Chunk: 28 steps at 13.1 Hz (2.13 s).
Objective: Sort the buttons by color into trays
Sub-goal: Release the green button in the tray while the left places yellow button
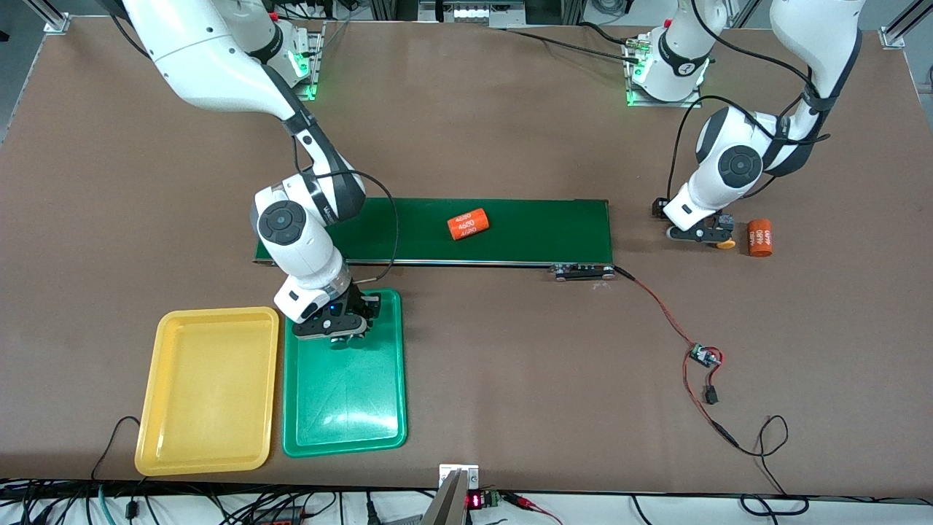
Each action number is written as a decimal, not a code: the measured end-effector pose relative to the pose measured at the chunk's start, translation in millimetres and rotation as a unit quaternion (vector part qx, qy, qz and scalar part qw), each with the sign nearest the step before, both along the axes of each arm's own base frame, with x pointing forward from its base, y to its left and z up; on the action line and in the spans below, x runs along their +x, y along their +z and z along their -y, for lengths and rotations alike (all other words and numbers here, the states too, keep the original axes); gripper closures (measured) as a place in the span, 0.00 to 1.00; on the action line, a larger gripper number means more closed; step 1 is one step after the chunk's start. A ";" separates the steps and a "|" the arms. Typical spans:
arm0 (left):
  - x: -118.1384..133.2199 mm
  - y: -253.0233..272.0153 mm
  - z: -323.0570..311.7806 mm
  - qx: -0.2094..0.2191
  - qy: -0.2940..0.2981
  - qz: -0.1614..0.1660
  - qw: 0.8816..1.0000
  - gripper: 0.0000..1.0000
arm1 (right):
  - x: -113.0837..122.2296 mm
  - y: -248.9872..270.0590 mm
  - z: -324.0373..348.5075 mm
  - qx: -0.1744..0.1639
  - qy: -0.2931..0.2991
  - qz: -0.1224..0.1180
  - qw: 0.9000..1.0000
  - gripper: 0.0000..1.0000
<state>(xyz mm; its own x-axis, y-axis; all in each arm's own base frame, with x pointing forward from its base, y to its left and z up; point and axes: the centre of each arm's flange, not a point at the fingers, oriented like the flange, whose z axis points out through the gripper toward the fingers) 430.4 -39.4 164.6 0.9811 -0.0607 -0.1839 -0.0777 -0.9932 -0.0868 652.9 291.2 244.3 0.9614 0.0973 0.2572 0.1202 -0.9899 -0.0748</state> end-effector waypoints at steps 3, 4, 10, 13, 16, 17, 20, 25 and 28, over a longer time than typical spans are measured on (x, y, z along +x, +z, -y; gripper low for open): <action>7.9 8.0 1.4 0.003 -0.002 0.003 1.000 0.58 | 0.1 -1.2 -0.1 0.000 0.000 -0.001 1.000 0.59; 14.1 15.6 6.7 0.008 -0.008 -0.001 1.000 0.58 | -0.2 -3.3 0.1 -0.001 0.000 -0.002 1.000 0.59; 54.5 109.8 127.8 0.013 -0.086 -0.015 0.996 0.58 | 1.5 -5.9 4.4 -0.002 -0.003 -0.003 1.000 0.31; 48.9 130.9 182.8 -0.053 -0.063 -0.028 0.996 0.58 | 2.8 -5.0 5.6 -0.002 -0.004 -0.002 1.000 0.14; 38.9 111.7 218.8 -0.089 -0.017 -0.034 0.995 0.58 | 6.7 -5.3 16.5 -0.009 -0.007 -0.004 1.000 0.02; 35.5 99.6 232.6 -0.095 -0.001 -0.030 0.995 0.58 | 6.7 -4.9 20.8 -0.015 -0.009 -0.013 1.000 0.00; 30.9 72.9 256.8 -0.110 0.023 -0.025 0.993 0.58 | 1.4 10.9 29.7 -0.040 -0.013 -0.052 0.998 0.00; 46.3 89.5 259.7 -0.120 0.028 -0.006 0.992 0.37 | -22.2 41.3 44.2 -0.055 -0.017 -0.068 0.996 0.00; 59.3 126.5 251.8 -0.109 0.031 -0.003 0.994 0.08 | -57.7 55.5 53.7 -0.066 -0.012 -0.079 0.995 0.00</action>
<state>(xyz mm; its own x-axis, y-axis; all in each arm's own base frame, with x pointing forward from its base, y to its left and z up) 489.7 -291.2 291.1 0.9830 -0.0400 -0.1790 -0.0164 -0.9912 0.1315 595.2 237.5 299.8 0.9912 0.0969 0.0900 0.0936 -0.9948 0.0402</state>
